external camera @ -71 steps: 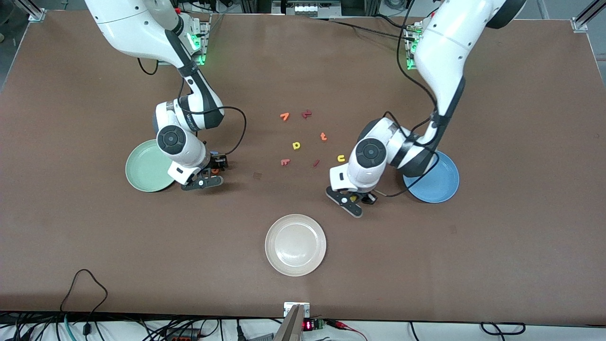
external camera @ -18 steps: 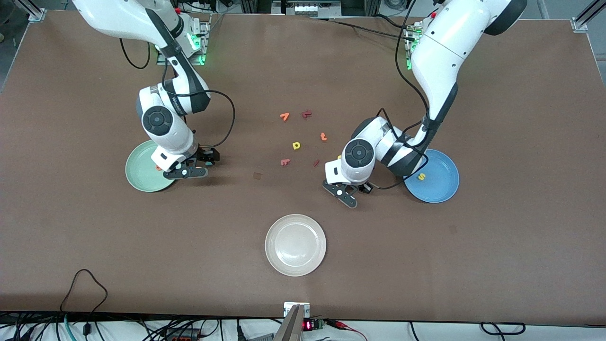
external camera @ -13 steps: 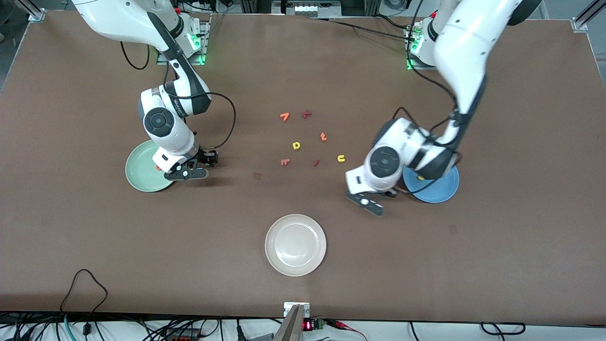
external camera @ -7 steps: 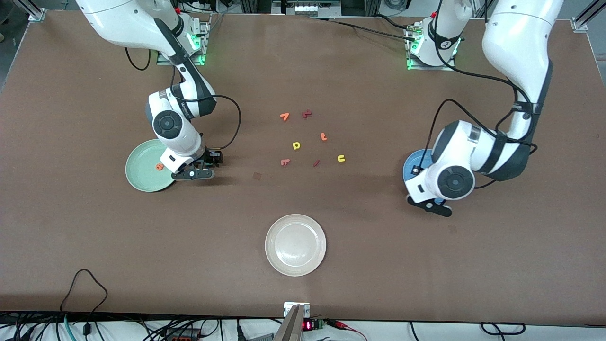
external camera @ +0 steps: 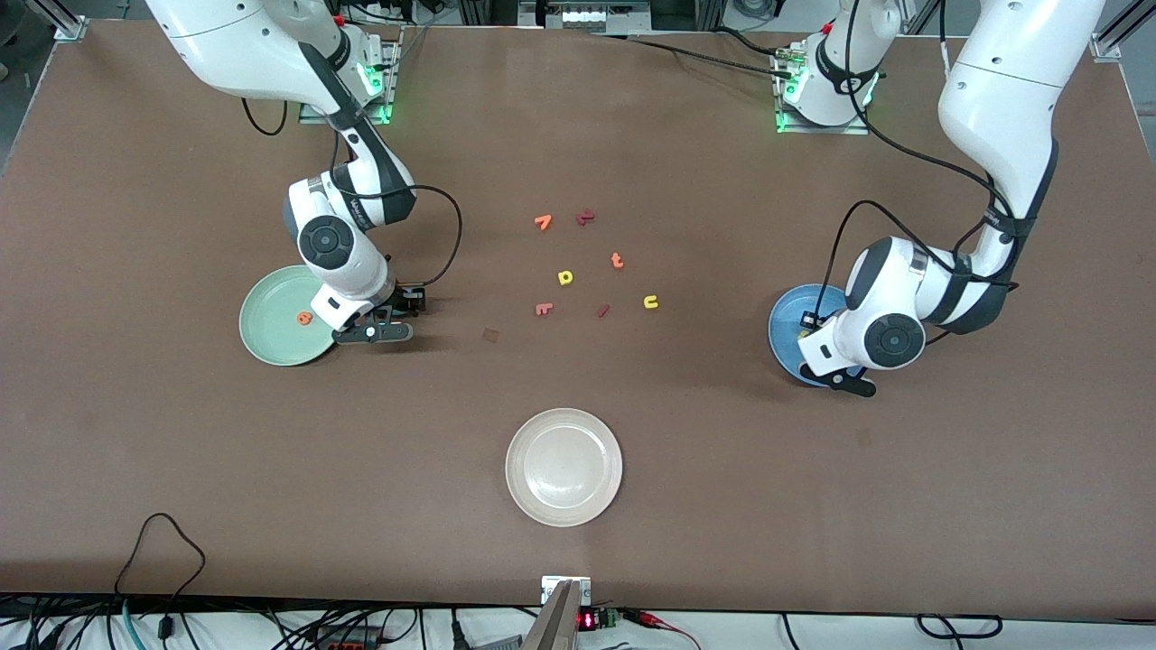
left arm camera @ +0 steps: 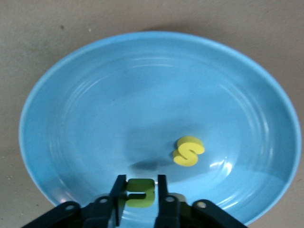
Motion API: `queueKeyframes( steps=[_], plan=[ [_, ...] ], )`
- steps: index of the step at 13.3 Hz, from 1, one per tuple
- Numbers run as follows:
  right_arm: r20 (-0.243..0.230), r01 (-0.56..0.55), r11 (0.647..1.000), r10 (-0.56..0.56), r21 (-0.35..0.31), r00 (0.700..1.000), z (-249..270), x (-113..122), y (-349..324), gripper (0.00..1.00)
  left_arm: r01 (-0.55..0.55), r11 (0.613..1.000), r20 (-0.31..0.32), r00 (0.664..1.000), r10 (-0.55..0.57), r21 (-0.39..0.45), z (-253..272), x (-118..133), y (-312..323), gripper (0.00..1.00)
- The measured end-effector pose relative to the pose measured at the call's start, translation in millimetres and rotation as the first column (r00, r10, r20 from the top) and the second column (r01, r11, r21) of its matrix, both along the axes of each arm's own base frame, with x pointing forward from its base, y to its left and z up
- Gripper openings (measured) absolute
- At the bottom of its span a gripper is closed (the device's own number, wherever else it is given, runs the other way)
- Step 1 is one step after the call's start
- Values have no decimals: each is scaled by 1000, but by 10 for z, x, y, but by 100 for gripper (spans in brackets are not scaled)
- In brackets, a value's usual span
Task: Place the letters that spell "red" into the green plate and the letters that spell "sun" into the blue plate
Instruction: 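Place U on blue plate with the left gripper while the right gripper grasps teal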
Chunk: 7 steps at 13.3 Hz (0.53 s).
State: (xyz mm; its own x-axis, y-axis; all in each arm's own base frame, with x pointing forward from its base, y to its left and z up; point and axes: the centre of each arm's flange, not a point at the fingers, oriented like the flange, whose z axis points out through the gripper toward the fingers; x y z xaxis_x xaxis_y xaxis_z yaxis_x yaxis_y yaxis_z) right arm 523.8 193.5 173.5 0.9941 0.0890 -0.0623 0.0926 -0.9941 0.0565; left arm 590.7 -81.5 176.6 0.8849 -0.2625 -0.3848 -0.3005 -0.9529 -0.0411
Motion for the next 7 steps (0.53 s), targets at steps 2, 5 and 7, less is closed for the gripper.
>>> queueKeyframes(
  steps=[2, 5, 7],
  plan=[
    [0, 0, 1000, 0, 0, 1000, 1, -1, 3, 60, 11, 1000, 11, 1000, -11, -4, 128, 15, -44, 60],
    [2, -1, 1000, 1, 1, 1000, 13, 0, 17, 52, 79, 996, 16, 997, -79, -29, 574, 23, -561, 90],
    [4, -3, 1000, 3, 3, 1000, 25, -1, 32, 43, 65, 995, 40, 997, -63, -70, 873, 5, -1045, 100]
  ],
)
